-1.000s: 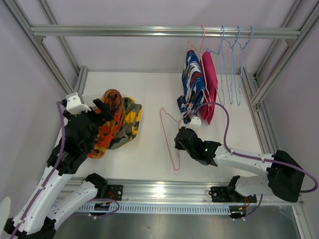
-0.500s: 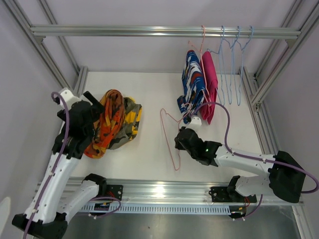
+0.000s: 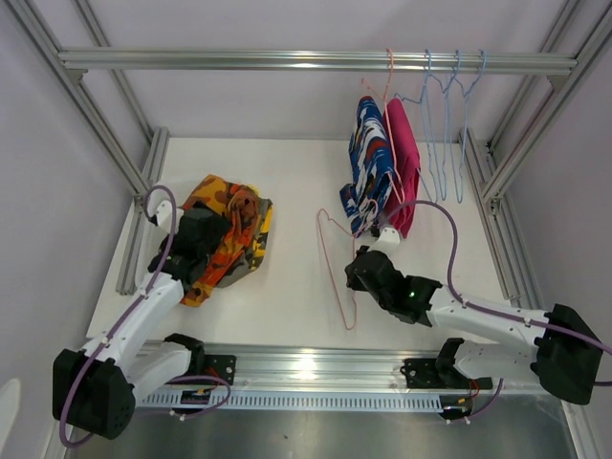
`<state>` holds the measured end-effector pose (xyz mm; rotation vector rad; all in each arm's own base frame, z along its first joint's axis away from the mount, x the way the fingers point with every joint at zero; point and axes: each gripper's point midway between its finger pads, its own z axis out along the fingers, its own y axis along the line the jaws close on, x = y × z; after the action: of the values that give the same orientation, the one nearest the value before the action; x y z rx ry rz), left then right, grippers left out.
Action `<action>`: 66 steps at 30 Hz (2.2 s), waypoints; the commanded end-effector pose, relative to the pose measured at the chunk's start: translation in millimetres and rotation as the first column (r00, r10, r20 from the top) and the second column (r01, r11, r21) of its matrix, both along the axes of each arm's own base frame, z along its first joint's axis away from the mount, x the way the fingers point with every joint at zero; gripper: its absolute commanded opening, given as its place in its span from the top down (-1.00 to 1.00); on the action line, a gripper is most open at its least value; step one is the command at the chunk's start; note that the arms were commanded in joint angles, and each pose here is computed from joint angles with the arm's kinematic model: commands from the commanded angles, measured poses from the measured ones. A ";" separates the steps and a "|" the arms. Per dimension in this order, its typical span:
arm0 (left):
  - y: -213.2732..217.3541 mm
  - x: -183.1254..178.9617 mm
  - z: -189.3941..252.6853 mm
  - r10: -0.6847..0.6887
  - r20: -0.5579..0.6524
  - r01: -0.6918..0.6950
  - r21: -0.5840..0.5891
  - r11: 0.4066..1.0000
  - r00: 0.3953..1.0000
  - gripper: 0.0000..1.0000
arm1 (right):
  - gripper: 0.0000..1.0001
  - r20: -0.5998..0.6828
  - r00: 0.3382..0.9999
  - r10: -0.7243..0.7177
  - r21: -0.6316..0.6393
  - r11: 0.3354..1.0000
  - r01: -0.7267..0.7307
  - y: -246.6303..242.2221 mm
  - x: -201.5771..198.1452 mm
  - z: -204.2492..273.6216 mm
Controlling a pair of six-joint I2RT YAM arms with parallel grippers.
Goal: Remove the trousers from the hanger
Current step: Place the trousers in the bin, then place the hanger at the clothesline.
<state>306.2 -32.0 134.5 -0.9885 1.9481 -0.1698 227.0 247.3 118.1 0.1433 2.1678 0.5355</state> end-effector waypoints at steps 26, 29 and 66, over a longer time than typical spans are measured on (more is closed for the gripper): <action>-18.7 -40.0 209.5 -0.283 0.271 0.229 0.214 0.950 0.920 -0.99 | 1.00 0.243 0.932 0.267 -0.107 0.963 -0.248 29.1 -11.5 135.5; -26.3 -38.7 227.8 -0.358 0.298 0.284 0.263 0.922 0.885 -0.99 | 1.00 0.287 0.907 0.308 -0.136 0.950 -0.280 33.9 -9.5 154.9; -17.4 -51.6 198.7 -0.466 0.388 0.274 0.455 0.847 0.795 -0.99 | 1.00 0.784 0.612 -0.106 -0.119 0.942 0.315 -138.7 32.7 524.0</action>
<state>255.2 -46.0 323.7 -0.2701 1.6346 -0.2125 296.5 183.0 560.2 -0.2945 1.5341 0.0461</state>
